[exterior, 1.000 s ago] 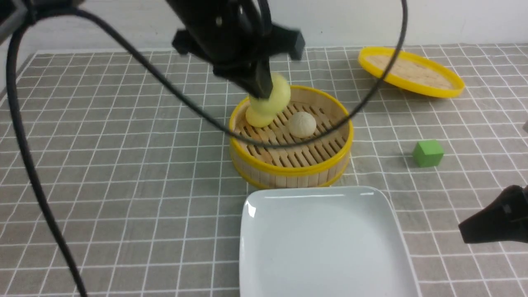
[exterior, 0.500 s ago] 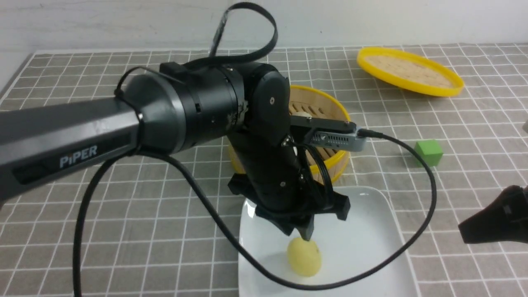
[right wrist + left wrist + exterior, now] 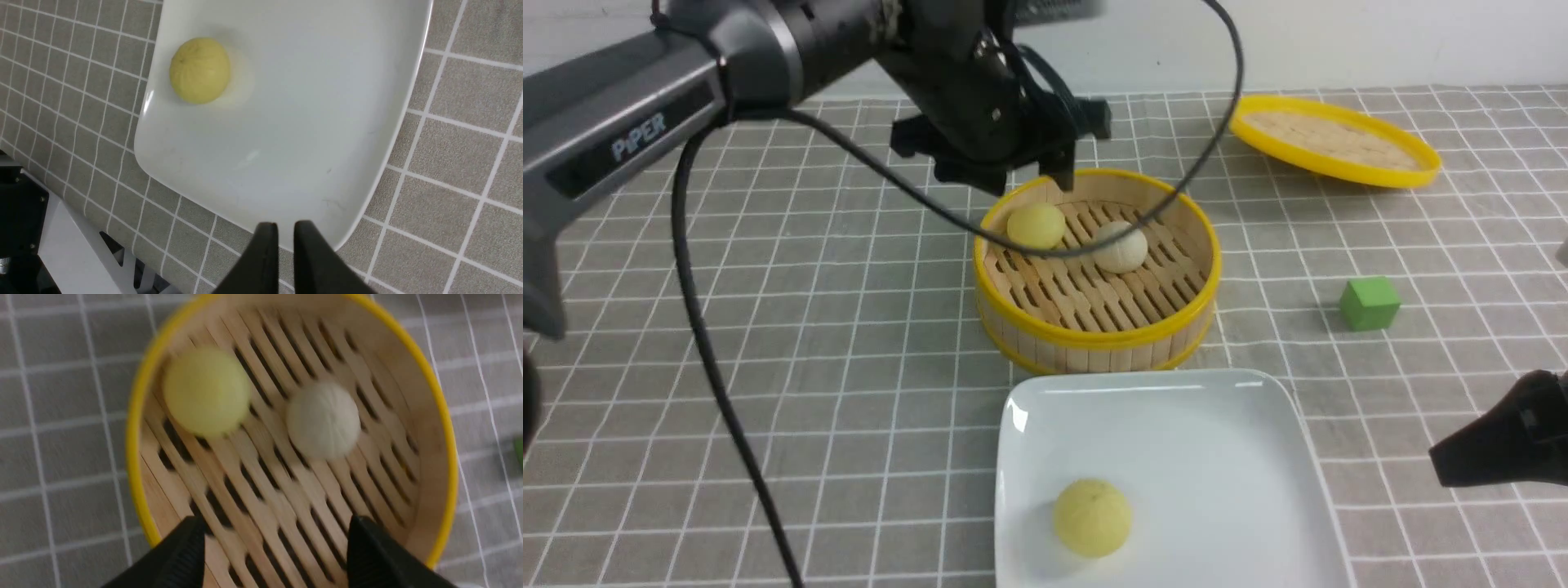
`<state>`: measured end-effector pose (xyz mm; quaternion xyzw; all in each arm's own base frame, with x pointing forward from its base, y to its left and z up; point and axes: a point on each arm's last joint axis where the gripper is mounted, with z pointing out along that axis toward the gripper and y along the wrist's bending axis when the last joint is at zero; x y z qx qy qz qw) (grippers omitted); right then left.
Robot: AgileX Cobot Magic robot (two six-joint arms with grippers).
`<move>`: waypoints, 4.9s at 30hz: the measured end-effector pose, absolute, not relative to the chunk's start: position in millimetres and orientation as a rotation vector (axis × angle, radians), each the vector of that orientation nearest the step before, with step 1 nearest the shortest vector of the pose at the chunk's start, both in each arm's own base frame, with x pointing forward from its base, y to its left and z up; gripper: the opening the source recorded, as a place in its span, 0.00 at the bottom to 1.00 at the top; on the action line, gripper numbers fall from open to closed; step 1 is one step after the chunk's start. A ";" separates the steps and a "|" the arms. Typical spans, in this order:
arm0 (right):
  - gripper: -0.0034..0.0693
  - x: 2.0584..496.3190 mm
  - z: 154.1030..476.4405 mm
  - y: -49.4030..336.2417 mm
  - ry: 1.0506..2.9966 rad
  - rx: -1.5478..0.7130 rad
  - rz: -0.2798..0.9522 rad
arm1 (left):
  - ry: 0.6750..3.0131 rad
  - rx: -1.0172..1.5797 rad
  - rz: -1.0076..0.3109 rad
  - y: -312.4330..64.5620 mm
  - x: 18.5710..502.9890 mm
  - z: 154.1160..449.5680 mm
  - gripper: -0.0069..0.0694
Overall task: Put the steamed buns into the plate on the grey tablecloth.
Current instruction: 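Reach into the bamboo steamer and grasp a bun with the left gripper, then carry the bun from the bamboo steamer to the plate with the left gripper, then reach toward a bun in the bamboo steamer with the right gripper, then move the steamed bun from the bamboo steamer onto the white plate with the right gripper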
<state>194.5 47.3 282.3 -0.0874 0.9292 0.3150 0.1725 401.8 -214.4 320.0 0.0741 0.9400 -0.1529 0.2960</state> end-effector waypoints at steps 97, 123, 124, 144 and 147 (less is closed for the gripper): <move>0.08 290.4 303.6 127.3 2.680 -0.467 0.663 | 2.888 0.064 -0.075 -29.5 303.5 320.4 0.10; 0.53 471.0 203.6 224.3 2.515 -0.468 0.403 | 2.872 0.059 -0.122 -26.0 303.3 302.2 0.11; 0.44 470.7 203.4 224.2 2.520 -0.470 0.402 | 2.870 0.059 -0.122 -26.0 303.5 302.3 0.11; 0.08 324.8 450.9 165.1 2.370 -0.534 0.477 | 2.867 0.060 -0.118 -25.8 303.8 302.3 0.11; 0.08 295.8 447.8 154.0 2.422 -0.507 0.508 | 2.867 0.059 -0.122 -26.0 303.8 302.3 0.11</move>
